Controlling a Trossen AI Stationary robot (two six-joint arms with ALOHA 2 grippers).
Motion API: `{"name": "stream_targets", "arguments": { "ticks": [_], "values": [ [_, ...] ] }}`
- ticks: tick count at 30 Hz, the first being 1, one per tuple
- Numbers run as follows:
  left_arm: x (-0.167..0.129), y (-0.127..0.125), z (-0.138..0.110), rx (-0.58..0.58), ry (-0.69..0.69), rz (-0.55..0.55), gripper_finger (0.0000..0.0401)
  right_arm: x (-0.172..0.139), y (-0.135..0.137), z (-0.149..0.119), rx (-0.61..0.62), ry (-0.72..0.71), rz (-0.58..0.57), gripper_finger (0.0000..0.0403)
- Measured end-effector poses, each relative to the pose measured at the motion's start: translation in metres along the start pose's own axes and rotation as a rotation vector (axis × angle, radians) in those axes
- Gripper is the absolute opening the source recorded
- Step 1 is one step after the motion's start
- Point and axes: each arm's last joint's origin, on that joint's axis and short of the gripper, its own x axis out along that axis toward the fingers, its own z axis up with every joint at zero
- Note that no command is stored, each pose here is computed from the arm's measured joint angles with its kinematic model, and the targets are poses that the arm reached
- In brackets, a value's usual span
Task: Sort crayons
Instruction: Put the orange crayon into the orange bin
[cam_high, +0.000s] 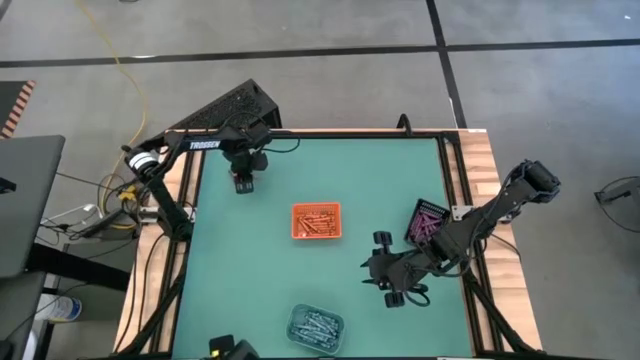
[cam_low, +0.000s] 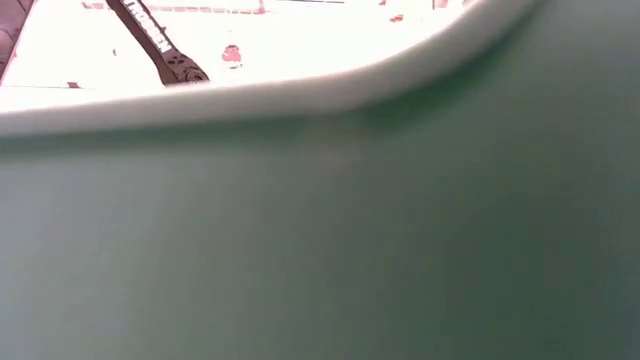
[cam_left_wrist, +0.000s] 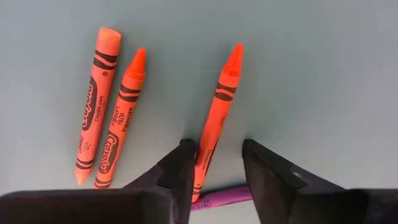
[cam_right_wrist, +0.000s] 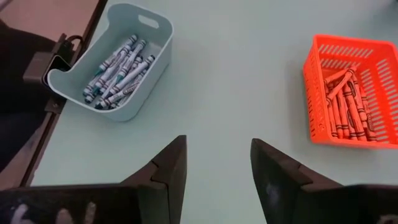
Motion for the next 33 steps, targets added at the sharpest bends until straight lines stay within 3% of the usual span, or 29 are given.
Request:
{"name": "stream_targets", "arguments": {
  "ticks": [10,22,27,33],
  "values": [
    [-0.002,-0.001,0.005,0.040,-0.009,0.019,0.0010,0.000,0.000,0.000,0.001,-0.007,-0.018,0.0168],
    [-0.012,-0.017,0.019,0.102,0.015,0.049,0.0002,0.000,0.000,0.002,0.007,-0.024,-0.012,0.0169],
    [-0.039,-0.032,0.035,0.150,-0.070,0.060,0.0001,0.000,0.001,0.001,0.034,-0.015,-0.013,0.0169],
    [-0.086,-0.061,0.057,0.214,-0.274,0.025,0.0000,-0.004,0.008,-0.007,0.089,0.028,-0.036,0.0169]
  ]
}}
